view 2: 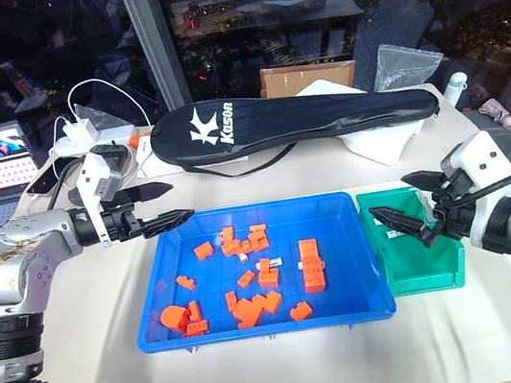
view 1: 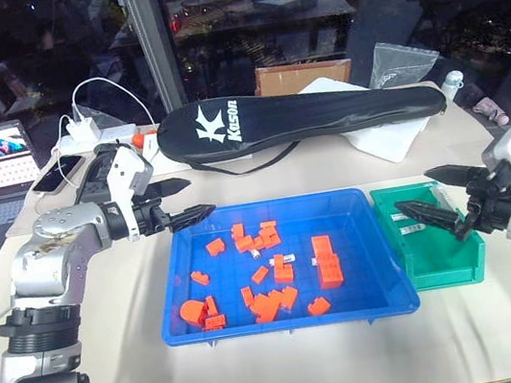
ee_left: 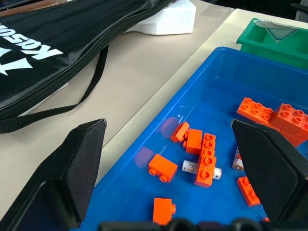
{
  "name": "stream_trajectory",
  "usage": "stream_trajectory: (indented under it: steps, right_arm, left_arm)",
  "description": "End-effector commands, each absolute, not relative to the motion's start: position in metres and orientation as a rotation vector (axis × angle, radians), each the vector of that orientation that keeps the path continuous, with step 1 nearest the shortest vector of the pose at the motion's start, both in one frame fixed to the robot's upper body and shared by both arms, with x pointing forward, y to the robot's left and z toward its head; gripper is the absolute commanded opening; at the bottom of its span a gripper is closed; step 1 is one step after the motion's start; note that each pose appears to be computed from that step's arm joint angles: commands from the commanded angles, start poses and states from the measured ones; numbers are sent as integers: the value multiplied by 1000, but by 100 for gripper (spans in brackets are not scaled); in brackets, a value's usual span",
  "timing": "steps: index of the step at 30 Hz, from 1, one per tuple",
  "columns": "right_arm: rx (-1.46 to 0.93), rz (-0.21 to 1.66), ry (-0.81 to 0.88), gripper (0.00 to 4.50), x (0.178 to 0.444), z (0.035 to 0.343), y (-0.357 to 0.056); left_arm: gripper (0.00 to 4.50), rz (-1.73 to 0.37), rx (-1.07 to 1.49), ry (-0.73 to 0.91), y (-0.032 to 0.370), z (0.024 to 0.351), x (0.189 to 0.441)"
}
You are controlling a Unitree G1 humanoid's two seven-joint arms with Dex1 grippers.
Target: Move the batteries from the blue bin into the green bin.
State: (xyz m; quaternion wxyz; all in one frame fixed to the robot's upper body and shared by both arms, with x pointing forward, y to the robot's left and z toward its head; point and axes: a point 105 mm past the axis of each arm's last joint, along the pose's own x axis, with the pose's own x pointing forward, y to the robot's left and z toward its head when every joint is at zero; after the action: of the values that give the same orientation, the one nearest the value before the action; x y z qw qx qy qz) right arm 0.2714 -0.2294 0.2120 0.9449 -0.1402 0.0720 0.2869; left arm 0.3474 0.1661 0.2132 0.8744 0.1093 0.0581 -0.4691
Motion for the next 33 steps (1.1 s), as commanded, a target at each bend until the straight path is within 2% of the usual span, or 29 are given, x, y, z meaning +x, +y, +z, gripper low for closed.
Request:
stream_trajectory:
  steps: [1,4,8,15,22,26,33]
  right_arm:
    - [-363,646,129,447,268,224,-219]
    - [-505,835,235,447,262,220,-192]
    - [-710,1009,346,447,264,208,-173]
    - [-789,1201,360,447,275,191,-136]
    - [-798,1254,404,447,286,161,-122]
    - [-791,1286,460,447,284,135,-119]
    - [-806,1276,491,447,286,125,-122]
  left_arm:
    - [450,-1031,251,101,164,224,340]
    - [450,-1230,290,139,150,226,314]
    - [450,-1346,413,176,145,221,299]
    - [450,-1440,464,163,137,221,284]
    - [450,-1446,463,142,133,219,278]
    - [450,-1431,458,132,134,219,277]
    - [450,-1420,449,126,134,220,277]
